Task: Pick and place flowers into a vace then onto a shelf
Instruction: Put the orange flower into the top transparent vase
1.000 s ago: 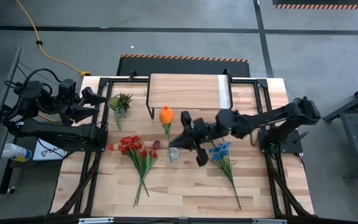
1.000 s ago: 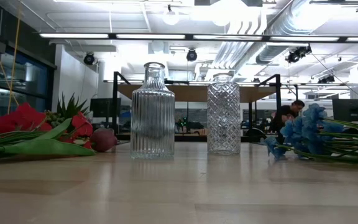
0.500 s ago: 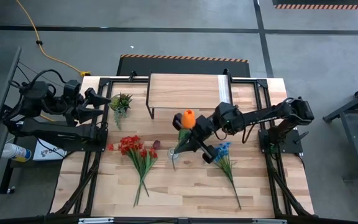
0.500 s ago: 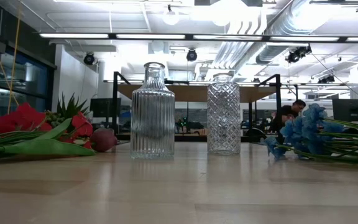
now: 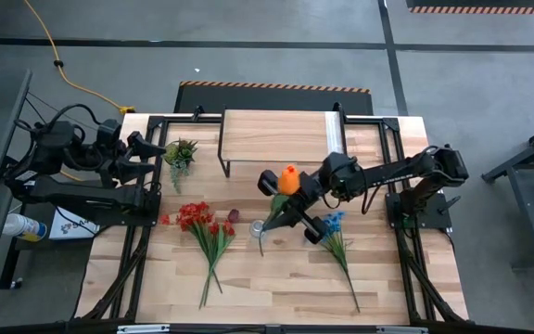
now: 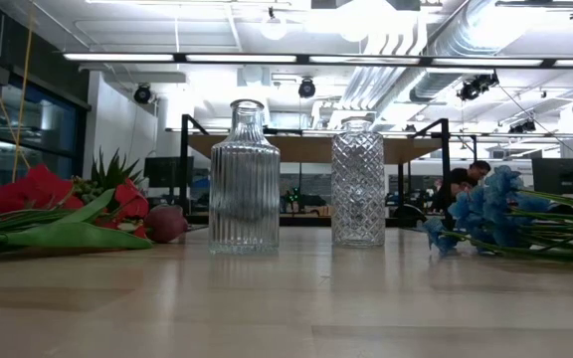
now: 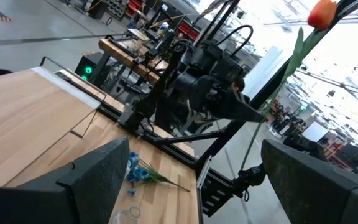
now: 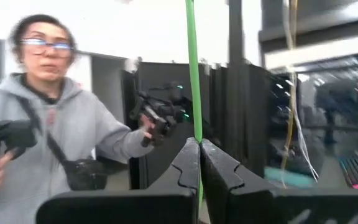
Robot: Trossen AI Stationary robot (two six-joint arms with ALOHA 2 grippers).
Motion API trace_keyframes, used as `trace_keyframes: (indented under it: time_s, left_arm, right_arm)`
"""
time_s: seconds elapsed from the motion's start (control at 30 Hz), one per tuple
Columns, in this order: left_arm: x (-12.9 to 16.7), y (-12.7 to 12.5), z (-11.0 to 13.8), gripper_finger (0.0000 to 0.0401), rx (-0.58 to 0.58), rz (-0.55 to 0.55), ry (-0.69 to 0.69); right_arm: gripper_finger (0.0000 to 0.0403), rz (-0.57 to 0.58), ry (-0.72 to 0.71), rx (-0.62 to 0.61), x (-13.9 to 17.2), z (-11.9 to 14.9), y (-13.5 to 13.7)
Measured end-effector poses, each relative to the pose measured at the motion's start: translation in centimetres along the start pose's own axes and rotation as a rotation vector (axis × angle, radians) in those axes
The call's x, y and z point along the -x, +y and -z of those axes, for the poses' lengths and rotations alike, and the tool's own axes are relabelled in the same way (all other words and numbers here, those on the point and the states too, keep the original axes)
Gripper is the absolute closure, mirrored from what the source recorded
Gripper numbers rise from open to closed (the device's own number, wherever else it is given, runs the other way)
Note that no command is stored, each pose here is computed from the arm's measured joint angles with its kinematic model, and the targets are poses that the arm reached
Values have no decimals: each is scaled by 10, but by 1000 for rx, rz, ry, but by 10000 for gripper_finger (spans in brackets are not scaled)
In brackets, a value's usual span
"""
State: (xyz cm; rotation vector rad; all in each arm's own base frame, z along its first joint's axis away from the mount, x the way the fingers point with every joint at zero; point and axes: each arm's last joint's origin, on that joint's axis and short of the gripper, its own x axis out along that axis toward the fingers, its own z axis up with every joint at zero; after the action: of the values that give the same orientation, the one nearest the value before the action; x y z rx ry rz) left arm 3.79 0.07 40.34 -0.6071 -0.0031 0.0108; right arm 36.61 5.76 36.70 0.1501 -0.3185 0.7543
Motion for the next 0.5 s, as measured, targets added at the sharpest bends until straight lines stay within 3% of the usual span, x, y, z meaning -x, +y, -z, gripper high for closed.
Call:
trace_keyframes:
  time_s: [0.2, 0.4, 0.5]
  left_arm:
    - [0, 0, 0, 2, 0, -1, 2]
    - [0, 0, 0, 2, 0, -2, 2]
    - [0, 0, 1, 2, 0, -5, 7]
  right_arm:
    - [403, 266, 127, -138, 3, 19, -10]
    - [403, 346, 233, -207, 3, 30, -8]
    - [403, 444, 309, -212, 7, 30, -1]
